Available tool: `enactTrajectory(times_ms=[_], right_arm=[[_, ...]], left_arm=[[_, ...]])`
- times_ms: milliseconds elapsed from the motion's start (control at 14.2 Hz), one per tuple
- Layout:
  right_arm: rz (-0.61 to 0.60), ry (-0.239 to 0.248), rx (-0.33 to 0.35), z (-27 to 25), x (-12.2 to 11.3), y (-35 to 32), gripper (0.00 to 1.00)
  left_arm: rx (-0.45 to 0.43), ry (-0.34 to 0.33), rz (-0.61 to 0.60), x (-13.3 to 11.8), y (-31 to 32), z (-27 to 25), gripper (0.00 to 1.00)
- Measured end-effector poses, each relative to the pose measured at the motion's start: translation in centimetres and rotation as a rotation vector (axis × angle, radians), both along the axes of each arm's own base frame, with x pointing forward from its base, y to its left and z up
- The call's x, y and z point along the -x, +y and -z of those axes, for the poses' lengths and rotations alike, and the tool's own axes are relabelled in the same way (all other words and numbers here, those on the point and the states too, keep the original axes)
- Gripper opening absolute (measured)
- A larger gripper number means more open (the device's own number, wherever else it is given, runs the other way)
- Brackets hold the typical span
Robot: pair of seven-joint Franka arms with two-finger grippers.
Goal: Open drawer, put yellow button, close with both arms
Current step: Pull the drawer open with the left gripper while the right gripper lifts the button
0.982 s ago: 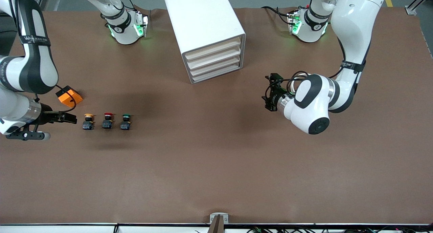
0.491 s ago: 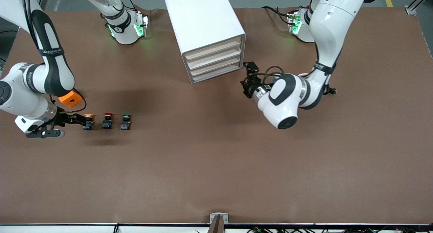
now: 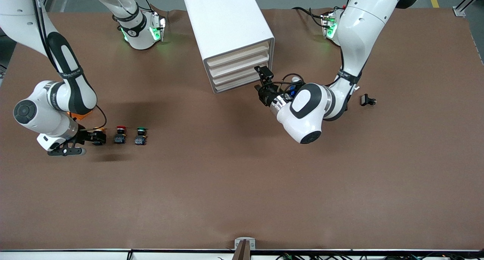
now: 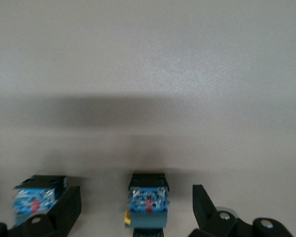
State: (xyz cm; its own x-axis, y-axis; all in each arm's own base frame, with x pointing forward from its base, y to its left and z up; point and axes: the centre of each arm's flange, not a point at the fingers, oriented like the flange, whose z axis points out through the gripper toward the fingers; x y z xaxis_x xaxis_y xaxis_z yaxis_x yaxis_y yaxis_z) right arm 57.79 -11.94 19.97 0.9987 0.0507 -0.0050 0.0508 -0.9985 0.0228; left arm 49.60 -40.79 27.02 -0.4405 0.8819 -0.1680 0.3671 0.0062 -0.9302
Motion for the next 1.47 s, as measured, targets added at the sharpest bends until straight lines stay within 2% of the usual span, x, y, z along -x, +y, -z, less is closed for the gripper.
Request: enactTrajectory(times_ms=[70, 281, 632, 702, 842, 912, 982, 1123, 1193, 1333, 1404, 1474], right_arm=[[0.002, 0.002, -0.001, 0.9, 0.1, -0.2, 1.0], [0.011, 0.008, -0.003, 2.1, 0.4, -0.8, 1.0], [0.019, 0.011, -0.004, 2.2, 0.6, -1.3, 0.94], [0.021, 0.012, -0.004, 2.2, 0.6, -1.4, 0.86], [0.023, 0.015, -0.005, 2.2, 0.7, -1.6, 0.66], [0.024, 0.018, -0.005, 2.3, 0.7, -1.6, 0.6], [0.024, 0.022, -0.006, 2.4, 0.8, -1.6, 0.6], [0.023, 0.027, -0.007, 2.6, 0.8, -1.5, 0.45], [0.022, 0.027, -0.008, 2.6, 0.8, -1.4, 0.45], [0.018, 0.028, -0.01, 2.5, 0.7, -1.2, 0.42], [0.015, 0.041, -0.014, 2.5, 0.6, -1.0, 0.41], [0.013, 0.067, -0.019, 2.3, 0.4, -0.9, 0.41]], left_arm=[[0.001, 0.019, -0.011, 0.2, -0.5, -0.1, 0.76], [-0.035, 0.065, -0.004, 1.9, -2.6, -0.2, 0.75], [-0.07, 0.11, 0.061, 5.1, -5.5, 1.0, 0.73], [-0.074, 0.123, 0.078, 5.8, -5.9, 1.4, 0.66], [-0.088, 0.146, 0.097, 7.0, -6.9, 1.6, 0.65], [-0.096, 0.154, 0.104, 7.4, -7.2, 1.7, 0.62], [-0.101, 0.161, 0.109, 7.6, -7.3, 1.6, 0.61], [-0.103, 0.165, 0.11, 7.6, -7.2, 1.6, 0.42], [-0.104, 0.167, 0.11, 7.6, -7.2, 1.7, 0.42], [-0.107, 0.171, 0.111, 7.6, -7.2, 2.0, 0.29], [-0.108, 0.173, 0.111, 7.7, -7.2, 2.2, 0.29], [-0.109, 0.175, 0.111, 7.7, -7.2, 2.3, 0.23]])
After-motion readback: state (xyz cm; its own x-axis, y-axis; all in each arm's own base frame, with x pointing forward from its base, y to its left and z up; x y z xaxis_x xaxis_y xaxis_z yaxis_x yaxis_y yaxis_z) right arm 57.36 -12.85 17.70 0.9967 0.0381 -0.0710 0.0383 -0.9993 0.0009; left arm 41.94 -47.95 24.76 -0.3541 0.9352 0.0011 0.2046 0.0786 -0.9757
